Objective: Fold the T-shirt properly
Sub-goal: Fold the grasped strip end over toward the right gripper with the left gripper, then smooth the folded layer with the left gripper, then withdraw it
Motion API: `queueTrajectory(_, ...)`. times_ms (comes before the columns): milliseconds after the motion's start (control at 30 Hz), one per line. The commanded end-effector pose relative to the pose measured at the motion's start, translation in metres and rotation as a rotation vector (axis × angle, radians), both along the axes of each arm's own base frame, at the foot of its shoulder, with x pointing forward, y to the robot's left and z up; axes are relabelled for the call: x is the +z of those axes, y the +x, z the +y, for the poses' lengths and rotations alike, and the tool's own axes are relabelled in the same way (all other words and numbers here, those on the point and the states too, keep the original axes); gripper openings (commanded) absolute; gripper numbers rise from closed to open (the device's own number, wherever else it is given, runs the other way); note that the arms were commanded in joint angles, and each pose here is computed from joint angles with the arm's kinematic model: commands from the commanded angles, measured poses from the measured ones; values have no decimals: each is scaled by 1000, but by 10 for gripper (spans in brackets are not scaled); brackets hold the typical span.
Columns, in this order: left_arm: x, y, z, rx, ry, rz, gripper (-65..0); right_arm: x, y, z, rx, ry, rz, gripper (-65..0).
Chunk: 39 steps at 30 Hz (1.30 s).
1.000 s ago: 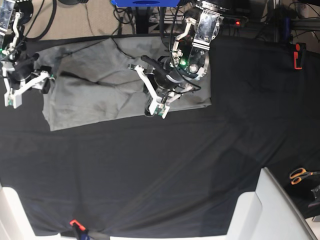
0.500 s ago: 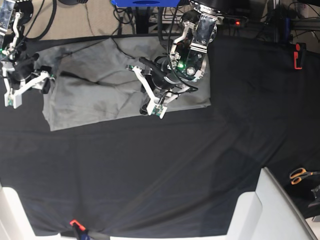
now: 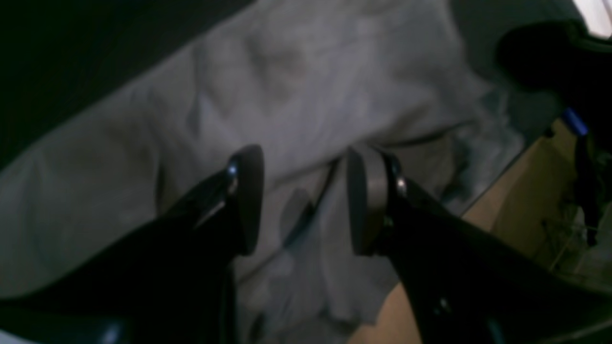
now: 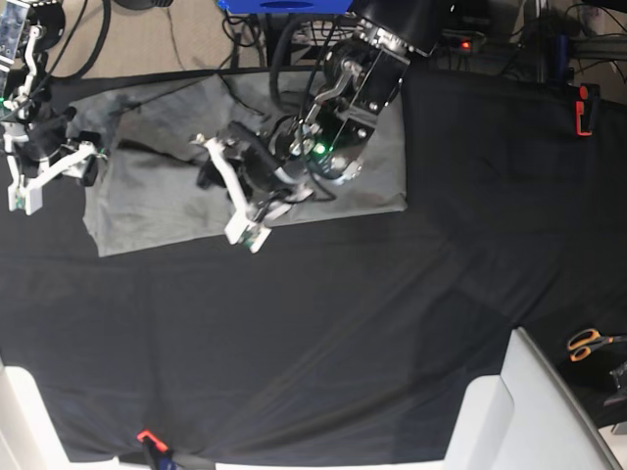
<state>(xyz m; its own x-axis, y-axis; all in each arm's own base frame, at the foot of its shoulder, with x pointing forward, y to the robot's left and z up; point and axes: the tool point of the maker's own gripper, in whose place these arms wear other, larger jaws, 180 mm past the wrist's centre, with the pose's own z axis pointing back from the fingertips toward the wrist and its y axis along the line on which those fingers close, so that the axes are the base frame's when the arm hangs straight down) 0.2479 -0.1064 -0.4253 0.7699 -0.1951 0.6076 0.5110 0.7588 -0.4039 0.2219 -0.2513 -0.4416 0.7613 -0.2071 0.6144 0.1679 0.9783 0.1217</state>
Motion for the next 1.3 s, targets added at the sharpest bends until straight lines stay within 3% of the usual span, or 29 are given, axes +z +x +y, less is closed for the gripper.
queueTrajectory(0,15,8,-14,-11,-54,-26,-367,10,8,-5,3,-14,-40,-308)
queueTrajectory(167,36,28,-17,24,-166,-11,-374,17,11,-1,25,-18,-61,-308)
queueTrajectory(267,42,48,37,123,-155,-53,-406,37,9,19,128,-28,-104,-309)
queueTrajectory(300,36,47,61,158,-122,-55,-464,45,7,30,162,-25,-113,-309)
queueTrajectory(367,23,45,119,239,-41,-56,-650,60,0,52,211,-25,-125,-309)
queueTrajectory(600,-9,-2,297,495,226,8,-650,57,-24,153,464,98,-102,-309)
queueTrajectory(800,-4,-41,388,647,362,38,-650,46,-41,209,675,29,-57,-309)
queueTrajectory(1000,-4,-53,405,682,387,51,-650,51,-57,263,837,60,-69,-309)
queueTrajectory(1200,-6,-57,400,674,383,60,-650,41,-63,291,828,96,-37,-308)
queueTrajectory(1267,-2,-58,381,606,364,44,-650,41,-63,293,831,96,-39,-309)
